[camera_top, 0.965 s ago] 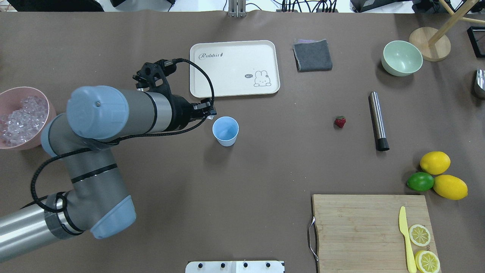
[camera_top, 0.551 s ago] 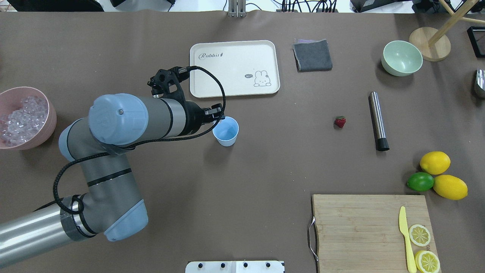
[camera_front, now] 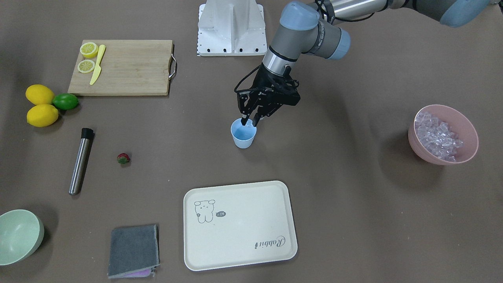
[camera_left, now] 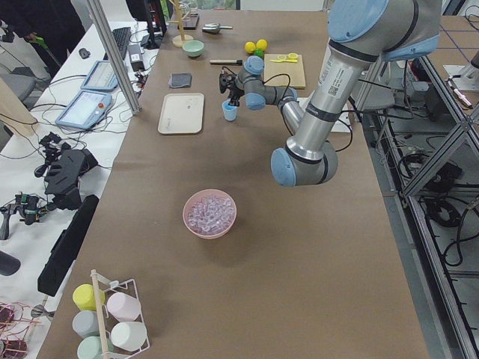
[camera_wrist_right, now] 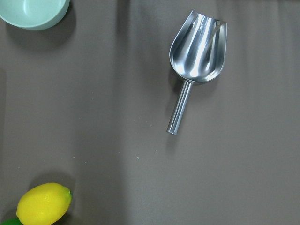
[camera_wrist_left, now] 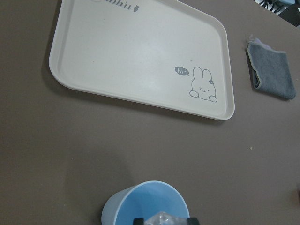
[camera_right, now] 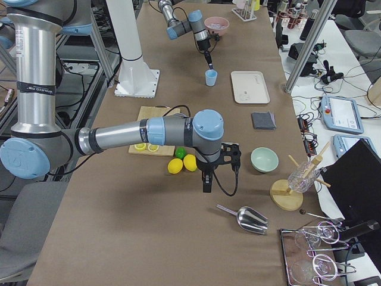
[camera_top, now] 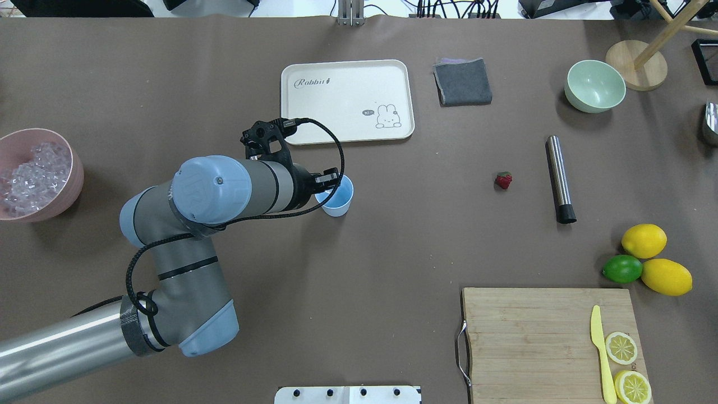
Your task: Mash ice and strawberries in cup
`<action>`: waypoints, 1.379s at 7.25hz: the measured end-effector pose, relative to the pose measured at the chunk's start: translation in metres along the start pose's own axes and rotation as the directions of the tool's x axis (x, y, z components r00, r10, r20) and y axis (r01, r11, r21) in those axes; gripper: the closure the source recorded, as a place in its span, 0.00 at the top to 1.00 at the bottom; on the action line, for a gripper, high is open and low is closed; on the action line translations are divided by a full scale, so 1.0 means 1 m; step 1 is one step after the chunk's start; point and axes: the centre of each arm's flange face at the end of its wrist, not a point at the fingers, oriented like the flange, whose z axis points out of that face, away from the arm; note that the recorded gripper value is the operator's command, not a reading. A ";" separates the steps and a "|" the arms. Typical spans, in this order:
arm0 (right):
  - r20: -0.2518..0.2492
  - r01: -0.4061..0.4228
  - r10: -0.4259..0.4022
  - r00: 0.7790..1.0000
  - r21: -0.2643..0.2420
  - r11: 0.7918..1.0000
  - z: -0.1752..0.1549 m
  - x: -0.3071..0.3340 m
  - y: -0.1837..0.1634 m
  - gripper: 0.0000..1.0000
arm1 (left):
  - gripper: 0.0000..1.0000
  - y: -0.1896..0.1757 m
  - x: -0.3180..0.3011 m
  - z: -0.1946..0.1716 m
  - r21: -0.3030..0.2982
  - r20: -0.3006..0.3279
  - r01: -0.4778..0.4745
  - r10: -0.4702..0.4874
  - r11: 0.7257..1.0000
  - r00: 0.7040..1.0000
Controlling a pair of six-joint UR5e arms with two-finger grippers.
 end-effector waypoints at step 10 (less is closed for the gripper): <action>0.032 0.033 -0.034 0.999 0.032 0.999 -0.015 -0.019 -0.024 1.00 | 0.98 -0.134 -0.108 -0.125 -0.023 0.303 -0.183 0.181 0.983 0.936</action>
